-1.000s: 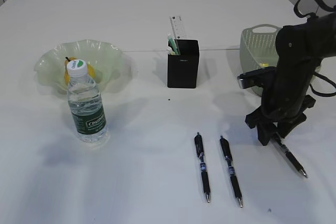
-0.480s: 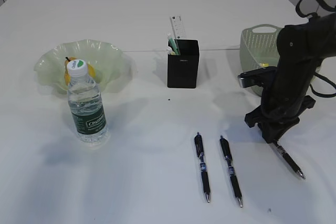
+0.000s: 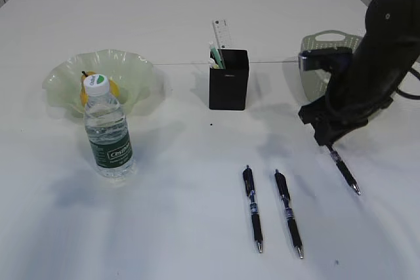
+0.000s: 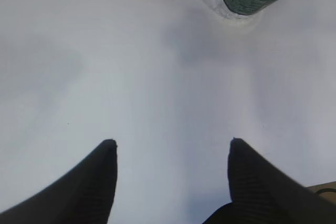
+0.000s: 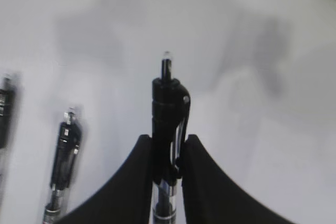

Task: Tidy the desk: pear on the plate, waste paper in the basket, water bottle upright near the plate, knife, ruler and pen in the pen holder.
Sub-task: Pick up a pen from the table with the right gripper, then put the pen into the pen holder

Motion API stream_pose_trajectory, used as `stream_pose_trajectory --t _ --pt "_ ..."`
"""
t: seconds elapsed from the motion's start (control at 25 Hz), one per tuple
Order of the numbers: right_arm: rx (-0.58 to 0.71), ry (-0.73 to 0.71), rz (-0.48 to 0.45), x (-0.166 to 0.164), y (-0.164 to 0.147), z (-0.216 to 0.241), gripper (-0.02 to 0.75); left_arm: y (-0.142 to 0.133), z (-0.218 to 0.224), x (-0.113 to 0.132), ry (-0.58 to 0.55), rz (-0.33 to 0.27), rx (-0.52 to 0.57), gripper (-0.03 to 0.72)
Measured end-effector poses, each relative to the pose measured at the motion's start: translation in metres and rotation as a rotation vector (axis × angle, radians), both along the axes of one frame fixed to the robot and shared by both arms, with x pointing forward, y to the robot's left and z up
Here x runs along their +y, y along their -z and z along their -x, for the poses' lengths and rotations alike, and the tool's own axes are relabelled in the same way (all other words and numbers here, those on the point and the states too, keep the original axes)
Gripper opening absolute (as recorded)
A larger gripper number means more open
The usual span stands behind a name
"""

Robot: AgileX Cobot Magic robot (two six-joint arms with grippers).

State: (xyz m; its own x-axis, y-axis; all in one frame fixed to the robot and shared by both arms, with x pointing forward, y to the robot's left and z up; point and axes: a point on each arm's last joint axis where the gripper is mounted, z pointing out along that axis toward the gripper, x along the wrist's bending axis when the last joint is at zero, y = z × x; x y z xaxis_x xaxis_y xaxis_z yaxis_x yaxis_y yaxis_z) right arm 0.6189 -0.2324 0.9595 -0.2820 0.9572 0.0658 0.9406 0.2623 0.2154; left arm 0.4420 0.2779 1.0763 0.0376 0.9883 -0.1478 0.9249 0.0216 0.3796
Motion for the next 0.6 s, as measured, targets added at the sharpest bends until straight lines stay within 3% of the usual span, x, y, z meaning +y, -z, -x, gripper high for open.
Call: stream_pose_trajectory --t 0.36,0.6 --pt "-0.322 -0.051 -0.077 0.016 -0.085 0.016 0.105 0.001 0.003 0.0 0.006 0.0 0.04 0.467" --pt "-0.568 -0.026 -0.181 0.021 -0.11 0.005 0.105 0.001 0.004 0.0 0.006 0.0 0.042 0.466"
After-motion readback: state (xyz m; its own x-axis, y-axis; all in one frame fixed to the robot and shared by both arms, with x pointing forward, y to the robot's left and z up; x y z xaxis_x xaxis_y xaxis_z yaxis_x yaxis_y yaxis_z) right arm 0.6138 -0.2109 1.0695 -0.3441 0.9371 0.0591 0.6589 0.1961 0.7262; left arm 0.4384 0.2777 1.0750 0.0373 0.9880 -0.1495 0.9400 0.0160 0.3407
